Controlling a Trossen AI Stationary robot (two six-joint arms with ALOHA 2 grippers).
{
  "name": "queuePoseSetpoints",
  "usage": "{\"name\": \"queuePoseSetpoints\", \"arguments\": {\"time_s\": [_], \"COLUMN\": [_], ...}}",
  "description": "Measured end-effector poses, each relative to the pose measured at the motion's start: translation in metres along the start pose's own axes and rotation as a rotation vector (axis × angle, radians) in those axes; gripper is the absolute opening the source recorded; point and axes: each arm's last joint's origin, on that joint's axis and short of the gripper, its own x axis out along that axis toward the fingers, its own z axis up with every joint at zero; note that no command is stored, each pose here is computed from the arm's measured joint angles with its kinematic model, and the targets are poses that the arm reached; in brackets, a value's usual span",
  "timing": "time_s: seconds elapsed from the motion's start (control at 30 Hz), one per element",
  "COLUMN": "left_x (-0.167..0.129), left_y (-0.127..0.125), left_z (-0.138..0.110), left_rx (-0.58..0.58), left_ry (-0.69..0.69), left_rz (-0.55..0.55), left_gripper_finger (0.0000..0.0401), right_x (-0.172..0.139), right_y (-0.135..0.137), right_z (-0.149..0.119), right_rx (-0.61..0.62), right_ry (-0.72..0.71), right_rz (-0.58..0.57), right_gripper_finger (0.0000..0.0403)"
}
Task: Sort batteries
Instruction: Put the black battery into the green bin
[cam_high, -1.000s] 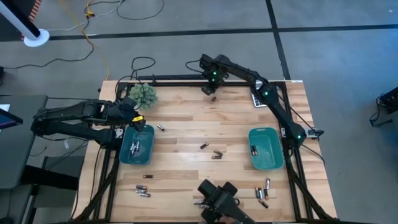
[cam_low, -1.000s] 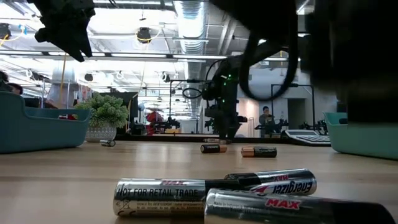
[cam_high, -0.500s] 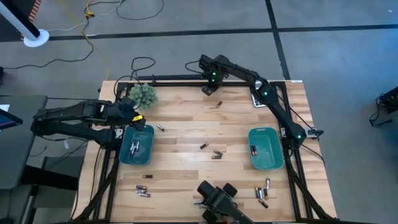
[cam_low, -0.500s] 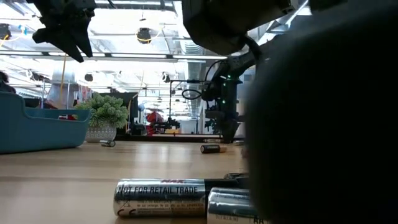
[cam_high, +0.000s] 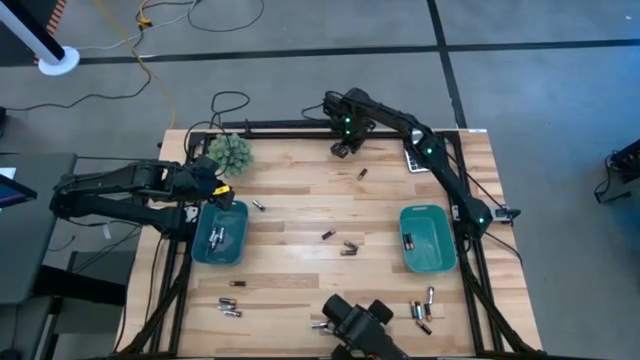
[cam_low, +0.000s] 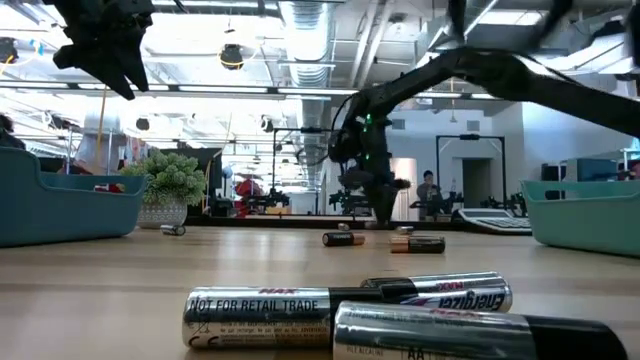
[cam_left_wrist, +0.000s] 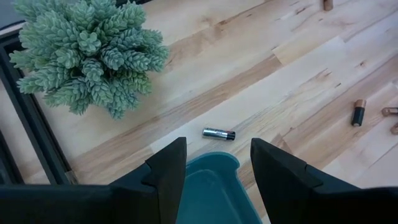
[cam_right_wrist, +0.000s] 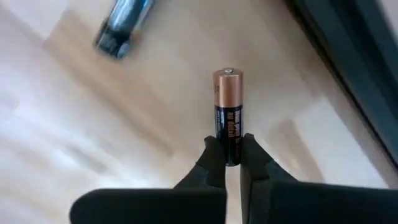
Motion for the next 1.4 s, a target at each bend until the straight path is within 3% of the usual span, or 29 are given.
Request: {"name": "queuePoseSetpoints", "arguments": {"time_s": [0.3, 0.47, 0.67, 0.9, 1.0, 1.17, 1.4], "left_x": [0.000, 0.000, 0.000, 0.000, 0.000, 0.000, 0.000], "left_y": [0.000, 0.000, -0.001, -0.001, -0.001, -0.001, -0.001], "left_z": [0.000, 0.000, -0.001, -0.001, -0.001, -0.001, -0.001], "left_rx": [0.007, -0.002, 0.011, 0.023, 0.023, 0.023, 0.023], "left_ry": [0.000, 0.001, 0.036, 0.039, 0.038, 0.038, 0.038], "left_rz": [-0.001, 0.000, -0.031, -0.034, -0.034, -0.034, -0.035], "left_gripper_finger": [0.0174, 0.0174, 0.0174, 0.0174, 0.0174, 0.0174, 0.0174], "right_x": [-0.094, -0.161, -0.204, -0.181, -0.154, -0.101, -0.046], "right_y": [0.024, 0.054, 0.083, 0.095, 0.094, 0.096, 0.109], "right_z": [-0.046, -0.092, -0.164, -0.241, -0.271, -0.306, -0.336], "right_rx": [0.000, -0.049, -0.035, 0.149, 0.266, 0.454, 0.537], "right_ry": [-0.123, -0.300, -0.421, -0.448, -0.406, -0.333, -0.191], "right_rz": [0.005, 0.010, -0.069, -0.055, -0.037, -0.051, -0.114], "right_gripper_finger": [0.0007, 0.0011, 0.0015, 0.0016, 0.0016, 0.0016, 0.0016]}}
